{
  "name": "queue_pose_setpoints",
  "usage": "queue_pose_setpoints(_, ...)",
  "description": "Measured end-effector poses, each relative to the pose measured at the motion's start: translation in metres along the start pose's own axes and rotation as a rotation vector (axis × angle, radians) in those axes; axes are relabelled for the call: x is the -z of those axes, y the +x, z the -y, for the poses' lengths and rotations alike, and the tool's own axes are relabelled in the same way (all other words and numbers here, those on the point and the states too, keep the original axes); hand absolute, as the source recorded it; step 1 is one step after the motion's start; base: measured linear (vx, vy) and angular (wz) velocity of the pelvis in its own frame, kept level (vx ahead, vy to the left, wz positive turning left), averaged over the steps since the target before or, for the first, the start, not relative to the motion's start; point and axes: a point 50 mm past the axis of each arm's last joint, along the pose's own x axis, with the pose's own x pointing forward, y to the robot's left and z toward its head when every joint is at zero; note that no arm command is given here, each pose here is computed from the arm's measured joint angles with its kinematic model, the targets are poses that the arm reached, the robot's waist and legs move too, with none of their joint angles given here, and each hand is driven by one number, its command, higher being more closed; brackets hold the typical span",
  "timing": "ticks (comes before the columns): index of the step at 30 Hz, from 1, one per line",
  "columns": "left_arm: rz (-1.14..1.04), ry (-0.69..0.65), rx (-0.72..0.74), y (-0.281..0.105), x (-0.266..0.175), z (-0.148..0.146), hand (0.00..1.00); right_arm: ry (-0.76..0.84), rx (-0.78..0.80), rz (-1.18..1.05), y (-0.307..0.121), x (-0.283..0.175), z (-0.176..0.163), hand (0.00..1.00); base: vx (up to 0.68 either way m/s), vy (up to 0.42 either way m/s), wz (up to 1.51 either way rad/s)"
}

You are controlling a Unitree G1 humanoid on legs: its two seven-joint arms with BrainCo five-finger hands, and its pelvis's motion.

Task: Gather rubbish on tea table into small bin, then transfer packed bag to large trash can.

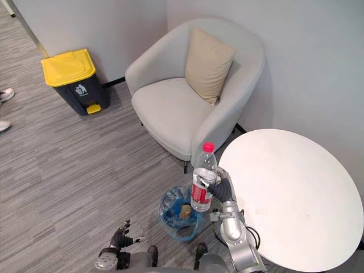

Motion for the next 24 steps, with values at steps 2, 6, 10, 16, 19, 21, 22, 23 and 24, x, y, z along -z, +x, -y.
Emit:
queue_pose_setpoints(2, 0.003, -0.001, -0.002, 0.0, -0.001, 0.0, 0.0, -0.011, -0.035, -0.014, 0.003, 0.004, -0.006, 1.0, -0.1, -0.034, 0.26)
queue_pose_setpoints(6, 0.061, 0.003, -0.017, 0.009, -0.022, -0.001, 0.0, -0.04, -0.064, 0.069, 0.024, -0.011, -0.007, 1.0, -0.19, -0.038, 0.28)
queue_pose_setpoints(10, 0.164, -0.001, -0.032, 0.017, -0.055, -0.003, 0.0, -0.056, -0.053, 0.202, 0.053, -0.043, -0.008, 1.0, -0.32, -0.045, 0.43)
queue_pose_setpoints(16, 0.3, -0.051, -0.042, 0.017, -0.09, 0.002, 0.0, -0.059, -0.013, 0.294, 0.072, -0.07, -0.005, 1.0, -0.13, -0.017, 0.21)
queue_pose_setpoints(19, 0.392, -0.113, -0.075, 0.017, -0.119, 0.0, 0.0, -0.04, 0.066, 0.422, 0.088, -0.106, 0.005, 1.0, -0.09, 0.011, 0.08)
queue_pose_setpoints(21, 0.442, -0.14, -0.085, 0.018, -0.136, -0.003, 0.0, -0.04, 0.094, 0.476, 0.096, -0.123, 0.009, 1.0, -0.04, 0.001, 0.05)
queue_pose_setpoints(22, 0.464, -0.15, -0.093, 0.018, -0.144, -0.003, 0.0, -0.039, 0.113, 0.498, 0.1, -0.13, 0.012, 1.0, 0.0, 0.0, 0.0)
queue_pose_setpoints(23, 0.479, -0.16, -0.1, 0.018, -0.149, -0.004, 0.0, -0.038, 0.124, 0.514, 0.102, -0.136, 0.013, 1.0, 0.0, 0.0, 0.0)
queue_pose_setpoints(24, 0.503, -0.175, -0.108, 0.017, -0.157, -0.006, 0.0, -0.039, 0.144, 0.538, 0.106, -0.144, 0.017, 1.0, 0.0, -0.007, 0.06)
